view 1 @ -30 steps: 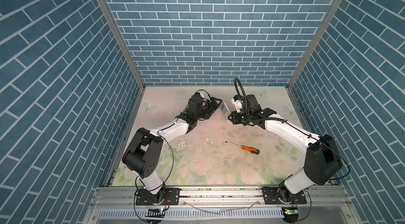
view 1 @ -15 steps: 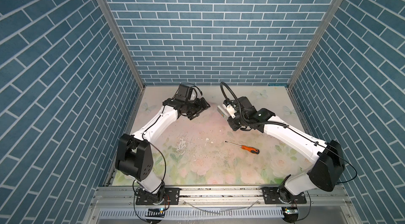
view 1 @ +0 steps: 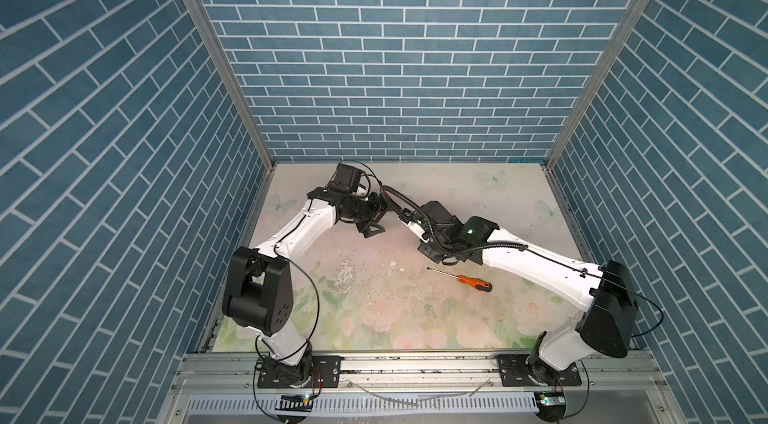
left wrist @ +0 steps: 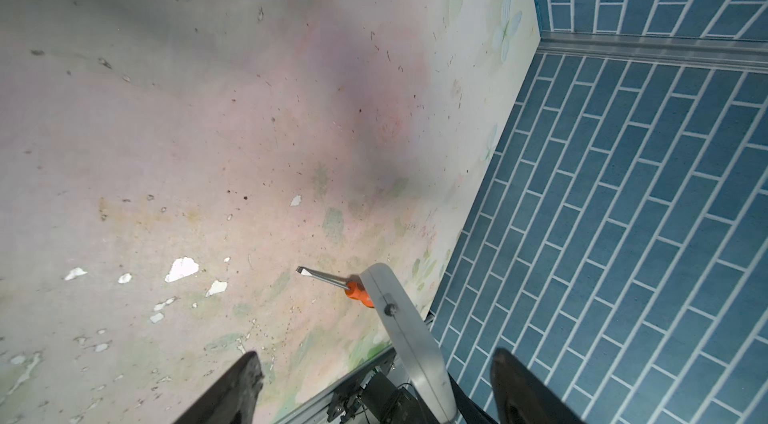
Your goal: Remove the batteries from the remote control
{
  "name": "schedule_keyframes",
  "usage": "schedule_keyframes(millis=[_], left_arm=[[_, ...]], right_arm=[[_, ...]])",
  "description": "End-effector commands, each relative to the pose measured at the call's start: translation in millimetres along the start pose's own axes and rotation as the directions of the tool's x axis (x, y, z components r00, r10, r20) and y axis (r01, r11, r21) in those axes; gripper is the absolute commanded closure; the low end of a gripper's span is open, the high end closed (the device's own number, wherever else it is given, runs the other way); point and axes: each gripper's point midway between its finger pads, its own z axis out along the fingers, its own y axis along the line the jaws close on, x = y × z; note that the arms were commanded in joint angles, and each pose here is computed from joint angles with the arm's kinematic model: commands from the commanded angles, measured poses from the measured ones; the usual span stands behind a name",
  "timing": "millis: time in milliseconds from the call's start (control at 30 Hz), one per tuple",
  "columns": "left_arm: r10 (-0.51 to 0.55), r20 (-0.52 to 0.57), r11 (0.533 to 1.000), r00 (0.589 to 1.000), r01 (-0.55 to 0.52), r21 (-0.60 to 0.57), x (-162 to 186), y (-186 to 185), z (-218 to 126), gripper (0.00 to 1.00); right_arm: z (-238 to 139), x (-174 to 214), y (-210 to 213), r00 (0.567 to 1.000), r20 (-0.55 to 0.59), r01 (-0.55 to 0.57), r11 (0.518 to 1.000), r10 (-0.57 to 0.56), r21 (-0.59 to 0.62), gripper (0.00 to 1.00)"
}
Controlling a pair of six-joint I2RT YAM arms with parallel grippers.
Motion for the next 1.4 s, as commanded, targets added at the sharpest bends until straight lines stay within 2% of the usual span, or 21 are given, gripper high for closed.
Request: schedule_keyframes(millis=[0, 167, 633, 1200, 1367], left_arm=[[-0.046, -0.040, 0.999, 0.998, 0.047, 0.025, 3, 3, 5, 0.18], [-0.064, -0.063, 0.998, 0.996, 0.066, 0.025, 4, 8, 11, 0.24], [-0.080, -0.089, 0.989, 0.993, 0.091, 0.117, 0, -14, 18, 0.46], [-0.069, -0.124, 0.991, 0.990, 0.082, 0.105, 4, -12, 20, 0.59], [-0.059, -0.127, 0.992, 0.990, 0.073, 0.105, 3, -16, 19, 0.73]], right_arm=[[-12, -21, -9, 0.998, 0.048, 0.039, 0.999, -0.041, 0.038, 1.00], [-15, -26, -5, 0.996, 0.054, 0.068, 0.997, -0.069, 0.029, 1.00], [-13, -36, 2, 0.991, 0.065, 0.112, 0.993, -0.114, 0.035, 1.00], [-13, -49, 0, 0.979, 0.055, 0.192, 0.978, -0.197, 0.088, 1.00], [-12, -51, 1, 0.972, 0.045, 0.223, 0.969, -0.229, 0.110, 1.00]])
